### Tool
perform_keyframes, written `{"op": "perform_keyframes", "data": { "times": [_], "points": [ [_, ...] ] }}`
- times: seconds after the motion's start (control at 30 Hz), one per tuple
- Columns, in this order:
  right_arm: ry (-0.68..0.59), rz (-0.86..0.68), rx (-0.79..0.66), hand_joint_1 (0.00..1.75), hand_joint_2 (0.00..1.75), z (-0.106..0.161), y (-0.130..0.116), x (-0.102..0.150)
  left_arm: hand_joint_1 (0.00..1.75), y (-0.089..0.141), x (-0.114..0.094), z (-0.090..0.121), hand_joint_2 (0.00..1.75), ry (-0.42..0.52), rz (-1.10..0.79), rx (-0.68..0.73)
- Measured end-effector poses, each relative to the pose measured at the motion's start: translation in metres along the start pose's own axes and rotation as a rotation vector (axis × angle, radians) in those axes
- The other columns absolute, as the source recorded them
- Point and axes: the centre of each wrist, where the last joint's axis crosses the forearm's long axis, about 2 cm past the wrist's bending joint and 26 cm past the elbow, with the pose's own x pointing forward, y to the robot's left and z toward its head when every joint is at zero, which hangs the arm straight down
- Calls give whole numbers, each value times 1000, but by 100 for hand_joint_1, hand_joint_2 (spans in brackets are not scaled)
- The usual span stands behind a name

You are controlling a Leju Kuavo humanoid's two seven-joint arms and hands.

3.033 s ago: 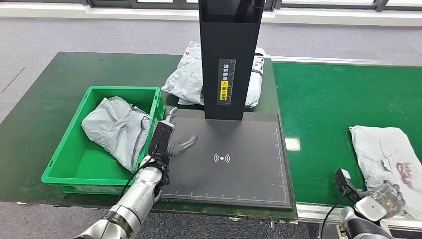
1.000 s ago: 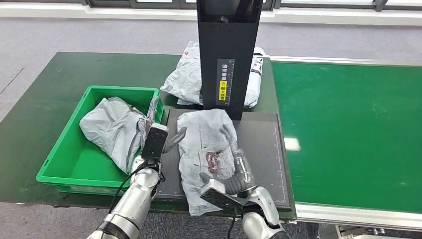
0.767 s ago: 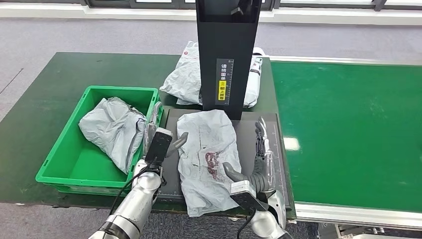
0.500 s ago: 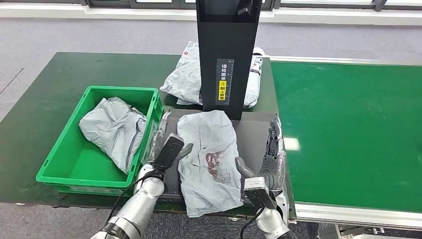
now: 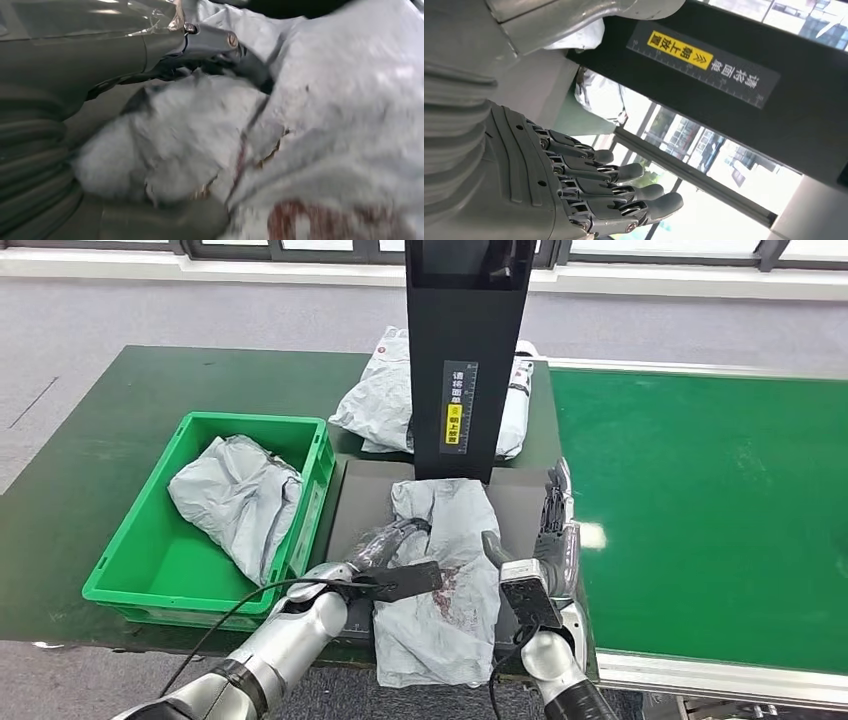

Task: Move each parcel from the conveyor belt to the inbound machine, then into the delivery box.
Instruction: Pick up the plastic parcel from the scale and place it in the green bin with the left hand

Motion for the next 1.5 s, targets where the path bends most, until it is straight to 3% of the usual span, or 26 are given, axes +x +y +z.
{"op": "perform_keyframes", "data": {
  "times": [0.17, 0.33, 0.47, 0.57, 0.77, 0.87, 1.0, 1.17, 1.3, 1.5],
  "points": [
    [19, -22, 8, 0, 175, 7, 1, -4, 175, 4, 2, -3, 175, -2, -66, -29],
    [52, -24, 15, 0, 175, 16, 0, -6, 175, 6, 3, -3, 175, -16, -102, 38],
    [77, -8, 13, 0, 175, 25, -2, -4, 175, 9, 7, -1, 175, -49, -155, 260],
    [81, -3, 3, 0, 175, 30, -4, 0, 175, 25, 13, 0, 175, -56, -194, 447],
    [77, -7, -14, 0, 175, 31, -7, 5, 175, 42, 17, 2, 175, -71, -211, 555],
    [71, -9, -20, 0, 175, 32, -7, 8, 175, 51, 20, 6, 175, -82, -250, 719],
    [77, -9, -42, 0, 175, 35, -5, 15, 175, 90, 37, 19, 175, -124, -380, 989],
    [90, -11, -88, 0, 175, 36, -8, 22, 175, 142, 51, 43, 175, -130, -467, 1229],
    [89, -14, -106, 0, 175, 36, -10, 25, 175, 162, 49, 59, 175, -37, -551, 1325],
    [98, -7, -125, 0, 175, 33, -15, 29, 175, 175, 18, 76, 175, 275, -455, 1415]
  ]
}}
